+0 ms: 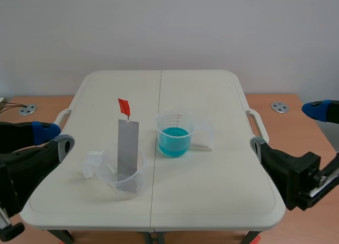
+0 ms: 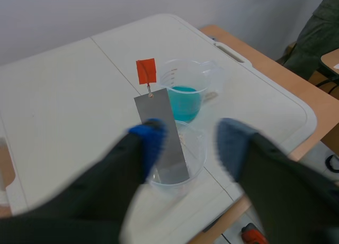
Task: Hold the metal plate by the orange handle, dip it into the blue solution, take it out and point at it, then put the plate back in the beaker on the left.
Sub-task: 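Lift the metal plate out of the left beaker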
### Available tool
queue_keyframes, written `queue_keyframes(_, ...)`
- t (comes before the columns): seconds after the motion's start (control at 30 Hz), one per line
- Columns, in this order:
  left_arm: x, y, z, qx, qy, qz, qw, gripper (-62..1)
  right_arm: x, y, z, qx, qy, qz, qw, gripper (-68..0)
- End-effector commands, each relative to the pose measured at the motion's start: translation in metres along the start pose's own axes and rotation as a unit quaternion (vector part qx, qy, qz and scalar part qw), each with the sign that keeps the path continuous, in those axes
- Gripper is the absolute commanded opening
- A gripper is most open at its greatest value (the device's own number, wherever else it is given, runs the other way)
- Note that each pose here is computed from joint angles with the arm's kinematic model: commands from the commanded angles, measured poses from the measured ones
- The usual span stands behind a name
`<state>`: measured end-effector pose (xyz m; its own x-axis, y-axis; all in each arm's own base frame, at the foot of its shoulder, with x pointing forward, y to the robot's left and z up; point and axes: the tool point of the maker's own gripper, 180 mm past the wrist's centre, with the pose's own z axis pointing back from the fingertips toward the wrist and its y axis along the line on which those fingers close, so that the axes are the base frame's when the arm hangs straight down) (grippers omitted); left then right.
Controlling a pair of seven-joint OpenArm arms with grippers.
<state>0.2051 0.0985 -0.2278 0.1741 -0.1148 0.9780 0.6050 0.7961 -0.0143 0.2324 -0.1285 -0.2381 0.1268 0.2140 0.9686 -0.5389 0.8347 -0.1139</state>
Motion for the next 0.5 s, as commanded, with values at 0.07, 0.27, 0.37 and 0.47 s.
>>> queue_keyframes(0.07, 0.005, 0.0, -0.001, 0.002, -0.008, 0.002, 1.0, -57.9, 0.018, 0.005, -0.01, 0.01, -0.036, -0.001, 0.9993, -1.2)
queue_keyframes(0.27, 0.004, 0.003, -0.001, 0.008, -0.006, 0.0, 0.9999, -57.9, 0.021, 0.017, -0.024, 0.031, -0.05, -0.01, 0.9982, -1.2)
queue_keyframes(0.37, -0.005, 0.019, 0.001, 0.047, 0.024, -0.018, 0.9984, -58.0, 0.021, 0.023, -0.033, 0.044, -0.056, -0.015, 0.9973, -1.2)
queue_keyframes(0.47, -0.025, 0.027, 0.007, 0.07, 0.071, -0.013, 0.995, -58.0, 0.022, 0.027, -0.043, 0.056, -0.062, -0.018, 0.9963, -1.2)
